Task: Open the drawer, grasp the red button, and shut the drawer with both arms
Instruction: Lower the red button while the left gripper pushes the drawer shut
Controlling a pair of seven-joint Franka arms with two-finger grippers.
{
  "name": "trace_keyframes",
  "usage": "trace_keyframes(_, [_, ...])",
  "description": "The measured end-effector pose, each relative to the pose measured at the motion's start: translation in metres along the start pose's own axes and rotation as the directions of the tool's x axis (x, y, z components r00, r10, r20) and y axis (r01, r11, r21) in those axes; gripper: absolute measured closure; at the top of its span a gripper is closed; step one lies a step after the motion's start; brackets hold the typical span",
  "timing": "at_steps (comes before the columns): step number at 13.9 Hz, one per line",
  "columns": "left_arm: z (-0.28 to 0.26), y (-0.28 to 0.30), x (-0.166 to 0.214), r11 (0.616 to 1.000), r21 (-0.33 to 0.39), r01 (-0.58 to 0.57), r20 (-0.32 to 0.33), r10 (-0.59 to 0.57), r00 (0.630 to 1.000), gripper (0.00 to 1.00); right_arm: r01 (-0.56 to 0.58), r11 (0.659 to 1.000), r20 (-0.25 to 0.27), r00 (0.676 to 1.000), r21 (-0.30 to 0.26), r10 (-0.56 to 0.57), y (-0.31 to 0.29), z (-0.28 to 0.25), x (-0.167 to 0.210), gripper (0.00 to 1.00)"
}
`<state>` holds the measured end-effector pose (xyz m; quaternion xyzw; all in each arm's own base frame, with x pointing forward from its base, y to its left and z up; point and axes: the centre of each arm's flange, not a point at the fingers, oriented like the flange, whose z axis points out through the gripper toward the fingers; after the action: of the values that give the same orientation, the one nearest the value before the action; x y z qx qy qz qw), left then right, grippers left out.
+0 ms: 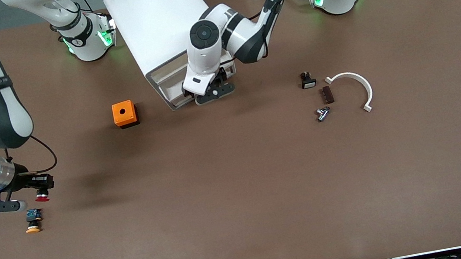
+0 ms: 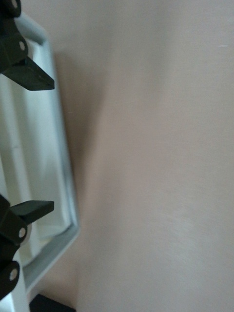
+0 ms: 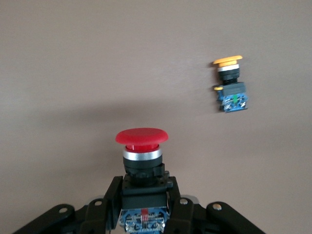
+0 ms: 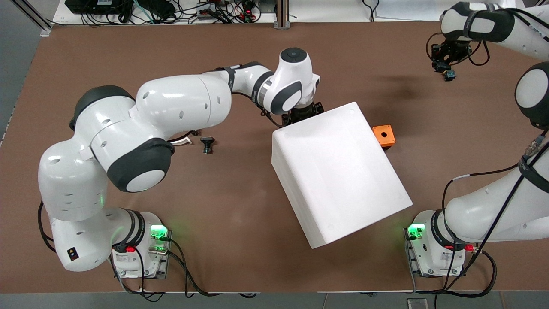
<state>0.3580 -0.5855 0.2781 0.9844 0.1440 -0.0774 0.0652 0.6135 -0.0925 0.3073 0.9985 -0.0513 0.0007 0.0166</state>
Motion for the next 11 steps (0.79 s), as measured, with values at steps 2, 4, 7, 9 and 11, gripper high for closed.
trace_keyframes(2, [0.005,0.000,-0.015,0.999,0.034,0.001,0.030,-0.002,1.000,0.00,0.007,1.000,-0.010,1.000,-0.009,-0.007,0.011,0.033,0.005,0.59])
trace_keyframes(4, [0.009,-0.001,-0.024,0.999,0.053,0.000,0.046,-0.002,0.999,0.00,0.015,1.000,-0.028,1.000,-0.016,-0.015,0.012,0.057,0.008,0.59])
trace_keyframes(7, [0.009,-0.001,-0.026,0.998,0.058,0.014,0.050,-0.016,0.999,0.00,0.026,0.999,-0.038,0.999,-0.024,-0.027,0.011,0.081,0.015,0.59])
trace_keyframes(9, [0.009,0.000,-0.027,0.998,0.058,0.017,0.050,-0.020,0.999,0.00,0.028,0.999,-0.037,0.999,-0.028,-0.029,0.010,0.092,0.023,0.59])
trace_keyframes(11, [0.009,-0.001,-0.025,0.998,0.060,0.020,0.051,-0.023,0.998,0.00,0.031,0.999,-0.042,0.999,-0.031,-0.032,0.010,0.098,0.032,0.59])
